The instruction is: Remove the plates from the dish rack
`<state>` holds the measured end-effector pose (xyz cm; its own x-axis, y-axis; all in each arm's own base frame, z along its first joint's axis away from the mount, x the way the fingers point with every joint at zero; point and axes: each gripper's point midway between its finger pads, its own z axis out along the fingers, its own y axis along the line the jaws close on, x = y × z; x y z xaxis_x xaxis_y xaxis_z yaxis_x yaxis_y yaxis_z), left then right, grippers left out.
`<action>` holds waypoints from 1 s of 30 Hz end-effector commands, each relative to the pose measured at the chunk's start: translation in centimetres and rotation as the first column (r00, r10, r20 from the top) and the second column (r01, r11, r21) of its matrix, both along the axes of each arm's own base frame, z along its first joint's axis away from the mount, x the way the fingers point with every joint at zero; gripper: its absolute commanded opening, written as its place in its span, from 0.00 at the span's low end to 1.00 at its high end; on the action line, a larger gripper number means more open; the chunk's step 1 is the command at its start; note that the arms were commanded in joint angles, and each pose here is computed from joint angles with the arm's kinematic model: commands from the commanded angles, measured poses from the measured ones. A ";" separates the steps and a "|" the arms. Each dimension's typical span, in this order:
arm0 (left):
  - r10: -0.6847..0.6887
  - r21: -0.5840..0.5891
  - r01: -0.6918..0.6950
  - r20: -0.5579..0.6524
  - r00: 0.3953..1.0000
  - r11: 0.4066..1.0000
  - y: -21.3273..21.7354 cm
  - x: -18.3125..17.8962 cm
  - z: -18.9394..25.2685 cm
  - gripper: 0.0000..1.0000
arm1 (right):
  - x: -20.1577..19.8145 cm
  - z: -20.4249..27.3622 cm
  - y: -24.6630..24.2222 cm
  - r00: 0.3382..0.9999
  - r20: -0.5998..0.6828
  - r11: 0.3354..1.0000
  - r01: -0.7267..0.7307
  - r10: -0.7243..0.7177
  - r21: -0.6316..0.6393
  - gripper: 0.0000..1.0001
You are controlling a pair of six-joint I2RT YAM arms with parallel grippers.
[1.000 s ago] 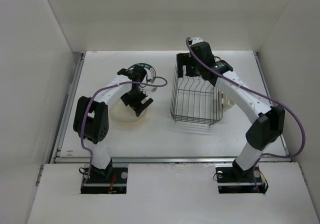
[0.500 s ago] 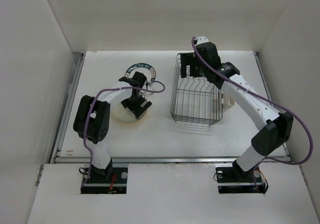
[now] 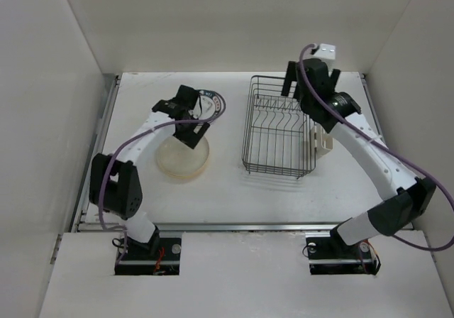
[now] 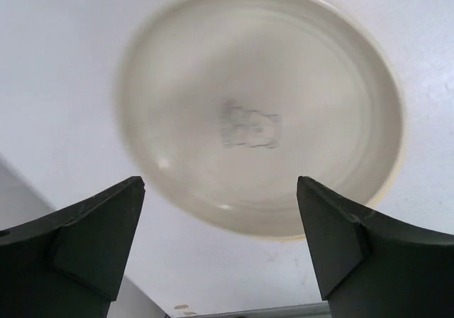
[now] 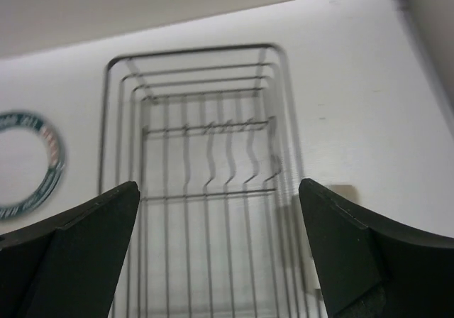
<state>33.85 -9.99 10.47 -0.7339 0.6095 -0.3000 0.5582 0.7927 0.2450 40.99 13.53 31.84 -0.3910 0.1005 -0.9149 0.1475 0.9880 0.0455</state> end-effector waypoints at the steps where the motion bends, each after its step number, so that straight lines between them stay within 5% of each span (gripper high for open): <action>1: 0.177 -0.048 -0.171 0.321 0.930 0.984 2.9 2.6 10.1 0.89 | -2.4 4.5 -9.2 0.907 0.164 0.919 0.393 -0.389 0.004 1.00; 4: 0.332 -0.050 -0.353 0.489 0.807 0.934 7.2 3.0 15.1 0.95 | -5.8 5.8 -16.0 0.759 0.242 0.775 0.630 -0.604 -0.042 1.00; 7: 0.416 -0.036 -0.497 0.602 0.681 0.867 12.0 2.9 17.7 1.00 | -10.4 8.3 -19.9 0.592 0.329 0.648 0.757 -0.736 0.088 1.00; 11: 0.538 -0.016 -0.739 0.696 0.476 0.674 21.4 -0.6 18.6 1.00 | -16.4 10.8 -23.0 0.456 0.400 0.579 0.767 -0.795 0.275 1.00; 14: 0.630 -0.048 -0.829 0.675 0.385 0.558 26.3 -4.3 17.3 1.00 | -17.0 11.6 -21.9 0.578 0.469 0.734 0.615 -0.668 0.288 1.00; 16: 0.648 -0.063 -0.832 0.660 0.380 0.552 27.1 -5.8 17.0 1.00 | -15.8 11.6 -19.4 0.699 0.504 0.860 0.445 -0.508 0.249 1.00; 18: 0.647 -0.068 -0.831 0.663 0.376 0.552 27.0 -6.4 17.2 1.00 | -16.3 12.3 -18.4 0.732 0.531 0.904 0.353 -0.428 0.242 1.00; 30: 0.707 -0.204 -0.833 0.651 0.276 0.514 26.1 -8.4 18.0 1.00 | -17.5 10.5 -17.7 0.774 0.497 0.918 0.294 -0.391 0.265 1.00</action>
